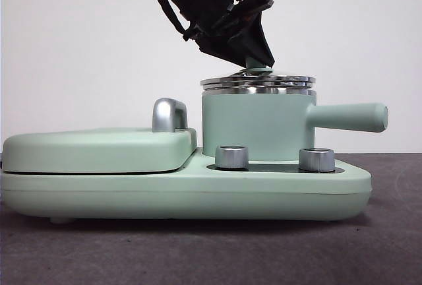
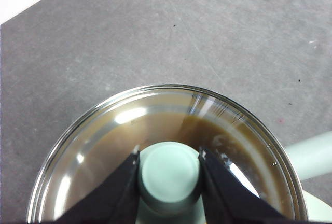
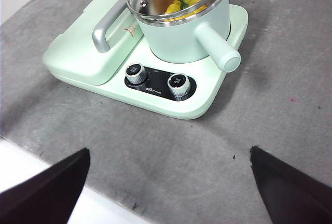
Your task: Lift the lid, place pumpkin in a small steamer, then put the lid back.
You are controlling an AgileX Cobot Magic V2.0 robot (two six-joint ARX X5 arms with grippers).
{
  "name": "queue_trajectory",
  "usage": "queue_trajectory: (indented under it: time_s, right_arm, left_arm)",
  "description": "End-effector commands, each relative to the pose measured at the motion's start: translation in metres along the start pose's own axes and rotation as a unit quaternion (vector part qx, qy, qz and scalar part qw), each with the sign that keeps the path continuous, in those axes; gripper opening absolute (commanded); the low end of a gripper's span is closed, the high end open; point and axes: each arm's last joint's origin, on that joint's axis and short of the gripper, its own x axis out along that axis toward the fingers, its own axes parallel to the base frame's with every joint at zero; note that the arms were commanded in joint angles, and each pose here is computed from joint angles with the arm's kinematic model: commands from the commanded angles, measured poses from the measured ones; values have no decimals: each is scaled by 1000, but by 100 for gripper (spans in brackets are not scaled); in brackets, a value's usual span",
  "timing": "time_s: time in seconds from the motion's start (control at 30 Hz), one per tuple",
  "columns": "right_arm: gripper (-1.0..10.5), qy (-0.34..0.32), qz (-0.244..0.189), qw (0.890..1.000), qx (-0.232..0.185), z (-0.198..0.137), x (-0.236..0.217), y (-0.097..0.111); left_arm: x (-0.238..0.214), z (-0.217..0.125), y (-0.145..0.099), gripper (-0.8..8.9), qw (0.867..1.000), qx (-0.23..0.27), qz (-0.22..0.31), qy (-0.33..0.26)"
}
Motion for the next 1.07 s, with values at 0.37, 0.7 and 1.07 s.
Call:
queue_trajectory:
  time_s: [0.37, 0.7, 1.07]
  right_arm:
    - [491, -6, 6, 1000, 12, 2, -1, 1]
    - [491, -6, 5, 1000, 12, 2, -1, 1]
    - [491, -6, 5, 1000, 12, 2, -1, 1]
  left_arm:
    - [19, -4, -3, 6, 1000, 27, 2, 15]
    - [19, -5, -2, 89, 999, 33, 19, 24]
    - [-23, 18, -8, 491, 1000, -20, 20, 8]
